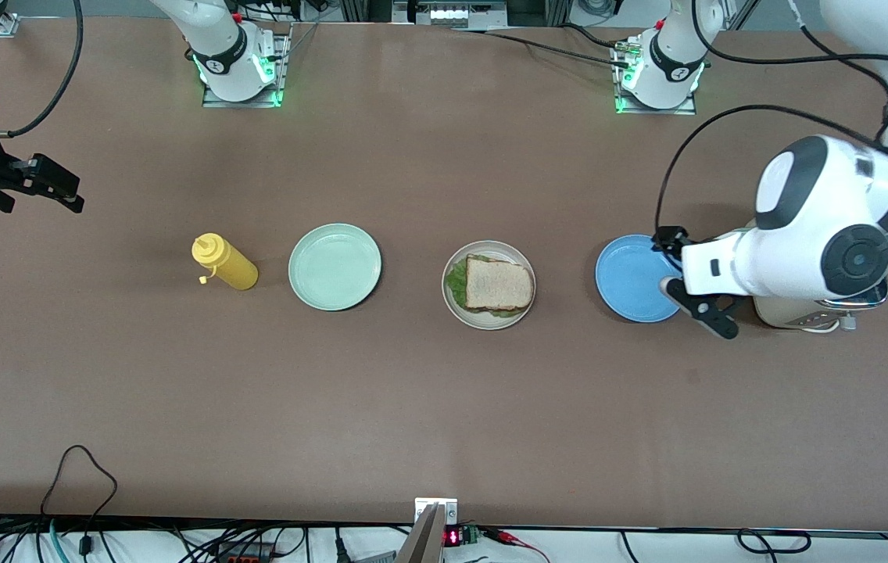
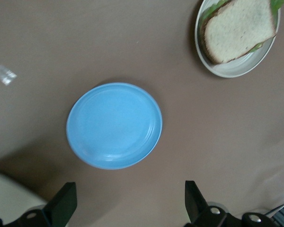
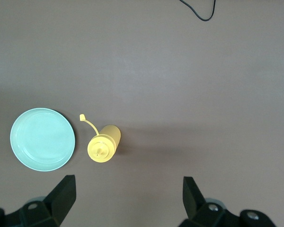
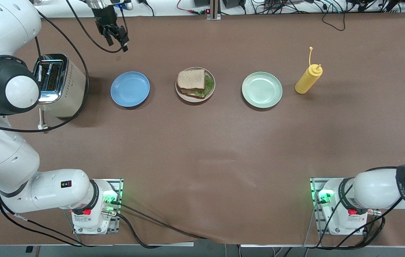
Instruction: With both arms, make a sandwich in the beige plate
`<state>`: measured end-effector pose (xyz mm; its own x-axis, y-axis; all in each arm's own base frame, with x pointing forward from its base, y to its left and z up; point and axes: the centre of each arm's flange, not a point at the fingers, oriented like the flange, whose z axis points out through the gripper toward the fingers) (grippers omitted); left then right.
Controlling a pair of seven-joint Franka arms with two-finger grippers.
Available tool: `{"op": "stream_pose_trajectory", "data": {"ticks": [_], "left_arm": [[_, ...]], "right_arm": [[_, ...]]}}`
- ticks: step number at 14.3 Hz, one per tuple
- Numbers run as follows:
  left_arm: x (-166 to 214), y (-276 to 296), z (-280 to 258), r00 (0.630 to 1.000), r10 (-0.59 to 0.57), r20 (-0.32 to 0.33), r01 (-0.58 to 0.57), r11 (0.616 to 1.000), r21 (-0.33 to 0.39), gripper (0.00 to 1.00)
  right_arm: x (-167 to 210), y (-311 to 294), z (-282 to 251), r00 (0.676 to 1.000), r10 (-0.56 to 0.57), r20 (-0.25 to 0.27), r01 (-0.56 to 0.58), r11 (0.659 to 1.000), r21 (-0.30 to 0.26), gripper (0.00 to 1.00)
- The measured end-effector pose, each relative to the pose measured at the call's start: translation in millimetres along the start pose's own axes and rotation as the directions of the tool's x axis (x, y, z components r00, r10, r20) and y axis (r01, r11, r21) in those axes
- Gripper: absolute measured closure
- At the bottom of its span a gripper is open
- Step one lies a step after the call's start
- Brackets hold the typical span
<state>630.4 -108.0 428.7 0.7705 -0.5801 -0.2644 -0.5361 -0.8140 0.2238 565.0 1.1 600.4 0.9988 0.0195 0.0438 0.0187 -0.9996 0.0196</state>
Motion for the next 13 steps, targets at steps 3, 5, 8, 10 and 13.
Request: {"op": "stream_pose_trajectory", "data": {"ticks": [3, 5, 8, 10, 13], "left_arm": [[-14, -3, -30, 0.999, -0.012, 0.031, 0.011, 0.999, 0.037, 0.00], [-22, -6, -46, 0.999, -0.029, 0.041, 0.026, 0.997, 0.072, 0.00], [-43, -12, -76, 0.996, -0.089, 0.012, 0.086, 0.987, 0.138, 0.00], [-63, -12, -100, 0.988, -0.154, -0.025, 0.156, 0.970, 0.186, 0.00], [-92, -4, -128, 0.962, -0.242, -0.123, 0.264, 0.940, 0.217, 0.00]], "right_arm": [[0, 0, 0, 1.000, 0.000, 0.000, 0.000, 1.000, 0.000, 0.00], [0, 0, 0, 1.000, 0.000, 0.000, 0.000, 1.000, 0.000, 0.00], [0, 0, 0, 1.000, 0.000, 0.000, 0.000, 1.000, 0.000, 0.00], [0, 0, 0, 1.000, 0.000, 0.000, 0.000, 1.000, 0.000, 0.00], [0, 0, 0, 1.000, 0.000, 0.000, 0.000, 1.000, 0.000, 0.00]]}}
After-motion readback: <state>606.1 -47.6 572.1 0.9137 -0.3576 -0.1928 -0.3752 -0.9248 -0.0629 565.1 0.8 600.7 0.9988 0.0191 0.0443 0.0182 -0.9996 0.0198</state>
